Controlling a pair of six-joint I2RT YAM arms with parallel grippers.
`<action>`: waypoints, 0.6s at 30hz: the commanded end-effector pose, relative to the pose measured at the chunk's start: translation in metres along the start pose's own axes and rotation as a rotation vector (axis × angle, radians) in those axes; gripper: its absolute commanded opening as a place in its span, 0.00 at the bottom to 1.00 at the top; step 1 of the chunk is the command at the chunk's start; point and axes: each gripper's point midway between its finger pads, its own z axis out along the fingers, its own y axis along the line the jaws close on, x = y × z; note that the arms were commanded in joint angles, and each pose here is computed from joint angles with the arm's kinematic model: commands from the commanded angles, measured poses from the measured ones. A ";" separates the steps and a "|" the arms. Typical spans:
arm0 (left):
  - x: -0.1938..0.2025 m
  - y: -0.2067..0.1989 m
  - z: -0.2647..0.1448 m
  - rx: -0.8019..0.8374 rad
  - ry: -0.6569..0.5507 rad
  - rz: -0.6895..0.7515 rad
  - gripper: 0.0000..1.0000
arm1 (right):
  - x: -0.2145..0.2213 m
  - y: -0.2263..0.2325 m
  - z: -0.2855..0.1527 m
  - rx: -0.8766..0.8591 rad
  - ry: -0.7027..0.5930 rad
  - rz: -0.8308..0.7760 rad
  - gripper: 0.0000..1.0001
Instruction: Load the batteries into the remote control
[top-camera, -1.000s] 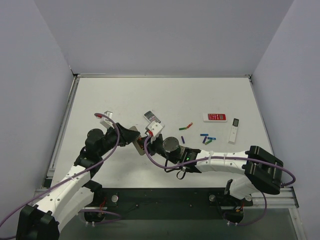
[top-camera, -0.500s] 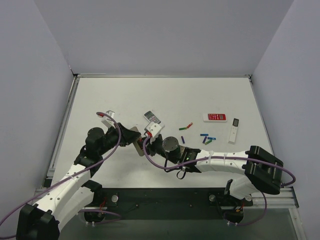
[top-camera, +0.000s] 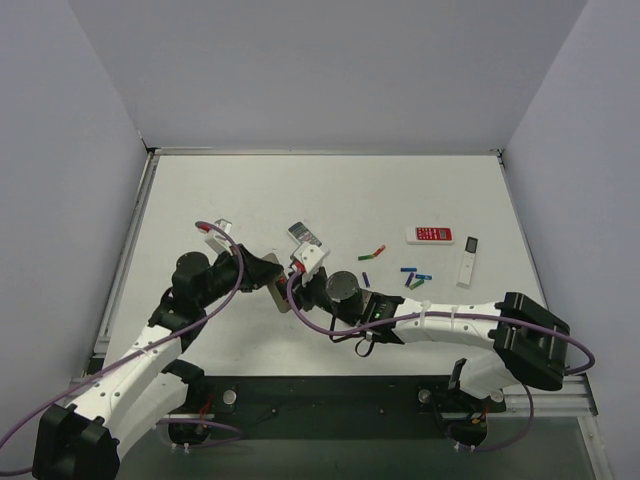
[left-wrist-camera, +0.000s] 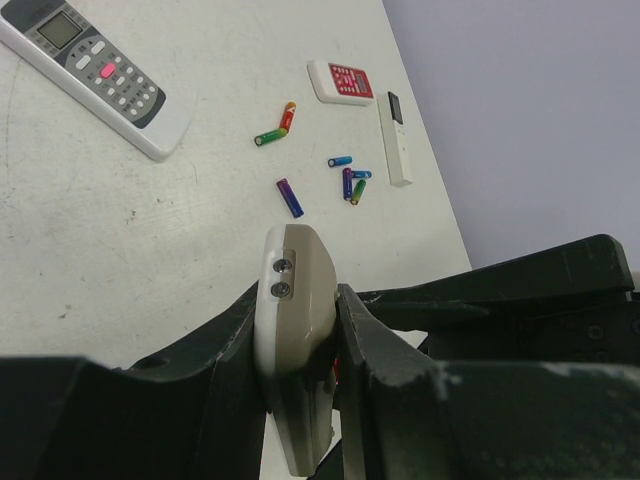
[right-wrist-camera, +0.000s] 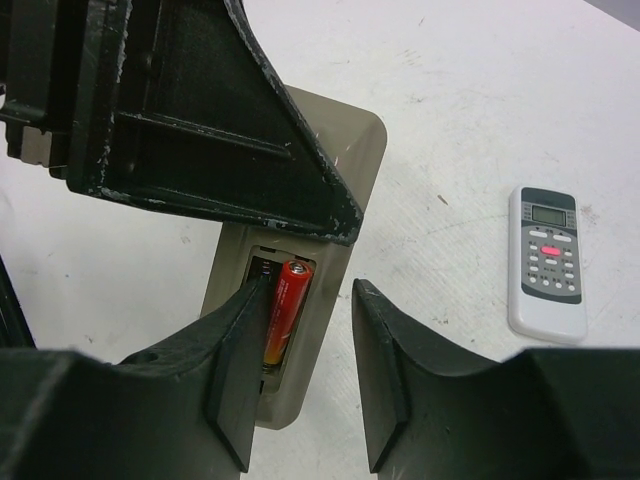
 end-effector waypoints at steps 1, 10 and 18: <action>-0.026 -0.045 -0.002 0.138 -0.042 0.048 0.00 | -0.007 -0.020 -0.005 0.068 0.007 -0.016 0.35; -0.023 -0.043 -0.002 0.129 -0.027 0.045 0.00 | -0.017 -0.020 -0.013 0.063 -0.015 -0.004 0.42; -0.022 -0.042 -0.002 0.124 -0.017 0.043 0.00 | -0.026 -0.016 -0.017 0.040 -0.031 0.005 0.50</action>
